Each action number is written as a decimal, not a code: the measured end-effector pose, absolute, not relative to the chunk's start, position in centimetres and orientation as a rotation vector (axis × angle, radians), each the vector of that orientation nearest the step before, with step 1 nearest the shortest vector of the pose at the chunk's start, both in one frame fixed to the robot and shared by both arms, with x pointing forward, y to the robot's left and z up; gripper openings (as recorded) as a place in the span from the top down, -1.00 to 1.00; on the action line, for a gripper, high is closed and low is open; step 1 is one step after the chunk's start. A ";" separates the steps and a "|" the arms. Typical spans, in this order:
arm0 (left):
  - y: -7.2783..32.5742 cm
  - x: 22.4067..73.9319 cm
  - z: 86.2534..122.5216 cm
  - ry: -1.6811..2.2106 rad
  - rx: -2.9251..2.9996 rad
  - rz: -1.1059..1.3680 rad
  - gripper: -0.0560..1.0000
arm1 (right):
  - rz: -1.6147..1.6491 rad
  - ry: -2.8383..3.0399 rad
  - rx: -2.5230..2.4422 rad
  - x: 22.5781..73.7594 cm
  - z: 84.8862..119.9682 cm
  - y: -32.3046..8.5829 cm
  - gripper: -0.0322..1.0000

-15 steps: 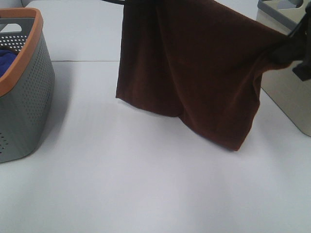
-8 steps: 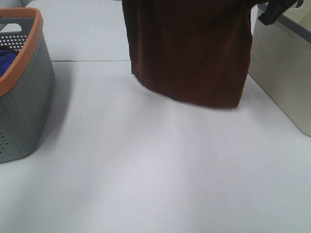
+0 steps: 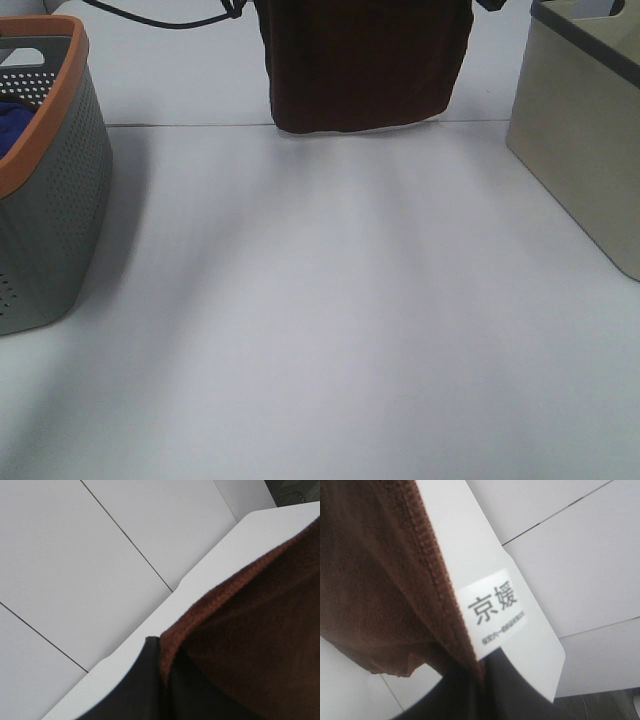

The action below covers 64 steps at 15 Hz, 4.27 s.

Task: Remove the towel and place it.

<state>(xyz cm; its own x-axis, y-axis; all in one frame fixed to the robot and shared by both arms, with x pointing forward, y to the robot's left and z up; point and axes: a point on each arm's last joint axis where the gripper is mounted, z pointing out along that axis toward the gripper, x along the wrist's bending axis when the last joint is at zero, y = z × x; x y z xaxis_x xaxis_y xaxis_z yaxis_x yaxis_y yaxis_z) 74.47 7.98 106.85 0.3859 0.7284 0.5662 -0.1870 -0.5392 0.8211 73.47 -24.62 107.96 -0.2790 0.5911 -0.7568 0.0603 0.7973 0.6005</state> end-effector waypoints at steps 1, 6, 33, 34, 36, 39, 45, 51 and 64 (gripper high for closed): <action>8.0 74.6 106.2 0.485 1.777 1.283 0.89 | 0.555 1.819 0.505 73.9 107.0 -24.5 0.94; 6.2 72.3 100.9 0.691 2.300 1.043 0.89 | 0.643 2.374 0.532 71.5 102.6 -22.7 0.94; 8.1 61.2 89.5 0.473 3.017 -0.339 0.73 | 0.539 3.149 1.253 60.7 90.7 -22.2 0.88; 8.1 61.2 89.5 0.473 3.020 -0.342 0.59 | 0.524 3.126 1.334 60.7 90.7 -22.2 0.71; 8.1 61.2 89.5 0.474 3.018 -0.344 0.14 | 0.488 3.046 1.568 60.7 90.6 -22.2 0.10; 8.0 61.1 89.7 0.459 3.003 -0.346 -0.40 | 0.463 2.980 1.724 60.7 90.6 -22.2 -0.76; 7.9 61.5 94.3 0.651 2.895 -0.148 -0.54 | 0.428 2.805 2.020 61.1 91.2 -22.2 -0.93; 8.3 61.4 99.3 0.816 2.757 0.048 -0.91 | 0.686 2.570 1.947 62.0 100.5 -22.1 -0.93; 26.7 58.1 116.3 1.649 2.163 0.587 -0.98 | 0.818 1.803 1.940 58.5 118.0 -30.8 -0.93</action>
<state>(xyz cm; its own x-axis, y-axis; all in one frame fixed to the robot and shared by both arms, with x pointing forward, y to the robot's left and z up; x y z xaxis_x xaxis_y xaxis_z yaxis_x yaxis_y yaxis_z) 58.13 26.73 116.26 0.2339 0.9661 0.1096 0.8178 -0.2565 0.5151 58.49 -30.84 118.00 0.0140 0.9863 0.1643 0.7729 -0.1149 0.6240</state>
